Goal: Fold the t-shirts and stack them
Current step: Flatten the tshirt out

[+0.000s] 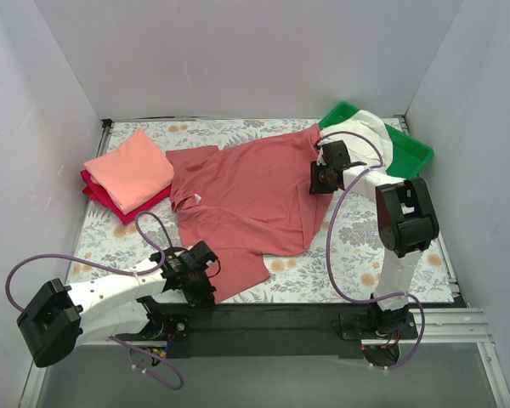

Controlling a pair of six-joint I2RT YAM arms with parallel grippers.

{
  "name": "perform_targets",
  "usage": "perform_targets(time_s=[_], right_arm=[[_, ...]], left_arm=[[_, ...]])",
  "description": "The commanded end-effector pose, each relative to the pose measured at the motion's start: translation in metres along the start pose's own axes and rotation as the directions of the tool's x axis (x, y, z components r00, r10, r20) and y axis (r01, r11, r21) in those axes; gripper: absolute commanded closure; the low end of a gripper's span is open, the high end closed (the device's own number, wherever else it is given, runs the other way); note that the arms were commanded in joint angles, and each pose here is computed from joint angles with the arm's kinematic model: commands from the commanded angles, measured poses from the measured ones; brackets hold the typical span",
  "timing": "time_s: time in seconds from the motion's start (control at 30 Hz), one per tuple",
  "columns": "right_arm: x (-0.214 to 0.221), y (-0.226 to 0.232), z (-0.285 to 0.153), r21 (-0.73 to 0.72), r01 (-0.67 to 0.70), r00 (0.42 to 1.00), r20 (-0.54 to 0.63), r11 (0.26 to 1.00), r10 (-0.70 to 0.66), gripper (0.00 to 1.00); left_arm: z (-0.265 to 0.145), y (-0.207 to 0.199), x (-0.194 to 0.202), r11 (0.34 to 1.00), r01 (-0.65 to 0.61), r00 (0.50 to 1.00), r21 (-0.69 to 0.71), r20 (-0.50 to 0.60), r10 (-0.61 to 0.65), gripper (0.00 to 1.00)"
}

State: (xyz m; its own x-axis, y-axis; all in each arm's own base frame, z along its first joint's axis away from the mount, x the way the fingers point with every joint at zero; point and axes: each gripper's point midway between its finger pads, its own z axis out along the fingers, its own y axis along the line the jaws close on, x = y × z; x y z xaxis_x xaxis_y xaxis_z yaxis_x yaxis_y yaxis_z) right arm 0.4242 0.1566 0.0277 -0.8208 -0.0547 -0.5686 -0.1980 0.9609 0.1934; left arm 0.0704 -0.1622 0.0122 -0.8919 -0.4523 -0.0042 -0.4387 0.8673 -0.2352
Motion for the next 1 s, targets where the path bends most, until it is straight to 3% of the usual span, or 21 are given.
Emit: perform_targets(time_s=[0.0,0.03,0.2,0.27,0.6,0.73,0.77,0.97], right_arm=[[-0.017,0.007,-0.001,-0.032,0.000,0.999,0.040,0.999,0.002,0.71],[-0.016,0.007,-0.001,-0.034,-0.001,0.999,0.038,0.999,0.002,0.77],[-0.015,0.005,-0.011,-0.018,-0.012,0.999,0.052,1.000,0.013,0.86],[-0.016,0.005,-0.016,-0.014,-0.016,0.998,0.062,1.000,0.017,0.98],[-0.010,-0.009,-0.054,0.074,-0.059,0.991,0.127,0.996,0.049,0.99],[0.011,-0.023,-0.074,0.146,-0.111,0.989,0.118,0.983,0.094,0.99],[0.034,-0.031,-0.076,0.187,-0.121,0.991,0.081,0.975,0.107,0.99],[0.086,-0.046,-0.125,0.248,-0.202,0.977,0.120,0.947,0.177,0.99]], left_arm=[[0.004,0.005,-0.028,0.999,0.024,0.988,-0.023,0.153,-0.020,1.00],[0.003,0.005,-0.028,0.999,0.024,0.988,-0.022,0.153,-0.020,1.00],[0.002,0.005,-0.028,0.999,0.026,0.987,-0.019,0.157,-0.022,1.00],[0.002,0.005,-0.029,0.999,0.026,0.987,-0.020,0.158,-0.022,1.00],[-0.001,0.005,-0.030,1.000,0.031,0.985,-0.003,0.172,-0.030,1.00],[-0.006,0.005,-0.034,0.999,0.038,0.981,0.002,0.193,-0.037,1.00],[-0.007,0.004,-0.035,0.999,0.042,0.979,0.005,0.201,-0.042,1.00],[-0.018,-0.007,-0.043,0.997,0.024,0.969,0.068,0.242,-0.040,1.00]])
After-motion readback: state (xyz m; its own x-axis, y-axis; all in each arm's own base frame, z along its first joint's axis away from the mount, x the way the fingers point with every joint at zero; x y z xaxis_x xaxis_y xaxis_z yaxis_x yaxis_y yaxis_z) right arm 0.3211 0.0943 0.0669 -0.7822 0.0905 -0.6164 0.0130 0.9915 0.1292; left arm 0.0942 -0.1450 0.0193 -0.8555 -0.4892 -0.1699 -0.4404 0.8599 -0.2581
